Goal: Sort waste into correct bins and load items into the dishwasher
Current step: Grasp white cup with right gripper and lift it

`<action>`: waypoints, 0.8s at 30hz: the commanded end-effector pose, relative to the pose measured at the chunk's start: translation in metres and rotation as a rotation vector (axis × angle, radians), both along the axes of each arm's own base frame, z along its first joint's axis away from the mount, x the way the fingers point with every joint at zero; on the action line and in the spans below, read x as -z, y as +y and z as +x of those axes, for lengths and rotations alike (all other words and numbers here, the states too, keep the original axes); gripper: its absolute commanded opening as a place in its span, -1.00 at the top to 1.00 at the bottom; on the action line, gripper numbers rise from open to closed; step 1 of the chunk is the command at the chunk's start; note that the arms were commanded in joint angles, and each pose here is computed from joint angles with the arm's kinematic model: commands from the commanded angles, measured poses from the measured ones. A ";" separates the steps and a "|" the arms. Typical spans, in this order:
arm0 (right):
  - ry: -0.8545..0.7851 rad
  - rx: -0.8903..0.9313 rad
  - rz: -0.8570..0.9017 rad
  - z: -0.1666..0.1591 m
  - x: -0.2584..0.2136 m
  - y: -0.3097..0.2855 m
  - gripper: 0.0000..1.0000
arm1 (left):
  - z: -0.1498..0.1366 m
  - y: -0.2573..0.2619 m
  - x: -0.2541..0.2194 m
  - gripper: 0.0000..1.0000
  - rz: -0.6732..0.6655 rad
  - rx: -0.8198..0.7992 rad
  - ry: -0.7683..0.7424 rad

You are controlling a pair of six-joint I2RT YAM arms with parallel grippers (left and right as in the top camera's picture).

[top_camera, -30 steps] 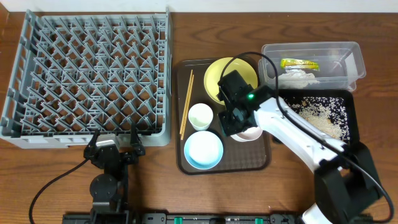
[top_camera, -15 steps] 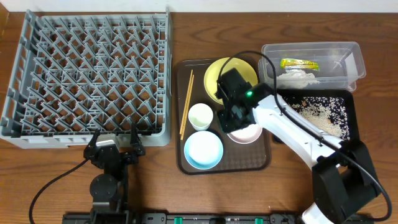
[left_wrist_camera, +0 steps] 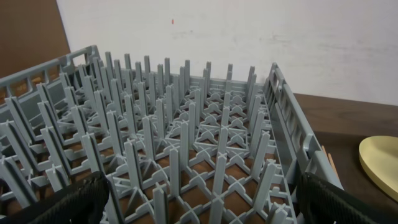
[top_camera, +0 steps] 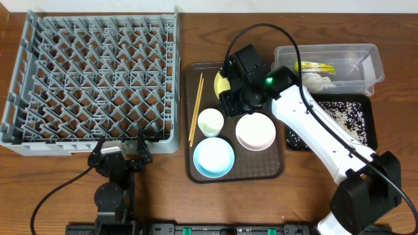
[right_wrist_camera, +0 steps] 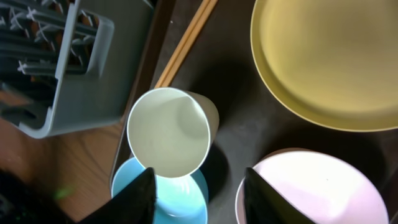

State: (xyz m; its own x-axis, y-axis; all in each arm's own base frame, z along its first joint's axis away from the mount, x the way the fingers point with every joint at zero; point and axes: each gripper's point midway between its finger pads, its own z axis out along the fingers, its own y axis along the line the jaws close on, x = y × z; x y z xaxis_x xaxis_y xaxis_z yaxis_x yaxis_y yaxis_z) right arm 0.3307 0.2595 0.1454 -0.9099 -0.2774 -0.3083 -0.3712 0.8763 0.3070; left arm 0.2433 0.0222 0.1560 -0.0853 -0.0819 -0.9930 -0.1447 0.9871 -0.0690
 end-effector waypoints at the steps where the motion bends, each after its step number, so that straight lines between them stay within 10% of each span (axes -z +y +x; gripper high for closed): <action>1: -0.028 0.001 -0.002 0.008 -0.004 -0.001 0.04 | -0.001 0.001 0.019 -0.94 0.019 -0.005 0.060; 24: 0.136 -0.012 -0.133 -0.002 0.084 0.013 0.41 | -0.001 0.001 0.019 -0.94 0.019 -0.005 0.060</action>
State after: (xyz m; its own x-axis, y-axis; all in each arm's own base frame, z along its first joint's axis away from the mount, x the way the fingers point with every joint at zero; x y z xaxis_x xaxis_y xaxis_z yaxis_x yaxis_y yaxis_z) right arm 0.3300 0.2664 0.0624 -0.9410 -0.3083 -0.1394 -0.3344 0.9103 0.2440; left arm 0.2433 0.0222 0.1558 -0.0857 -0.0819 -0.9930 -0.1447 0.9871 -0.0689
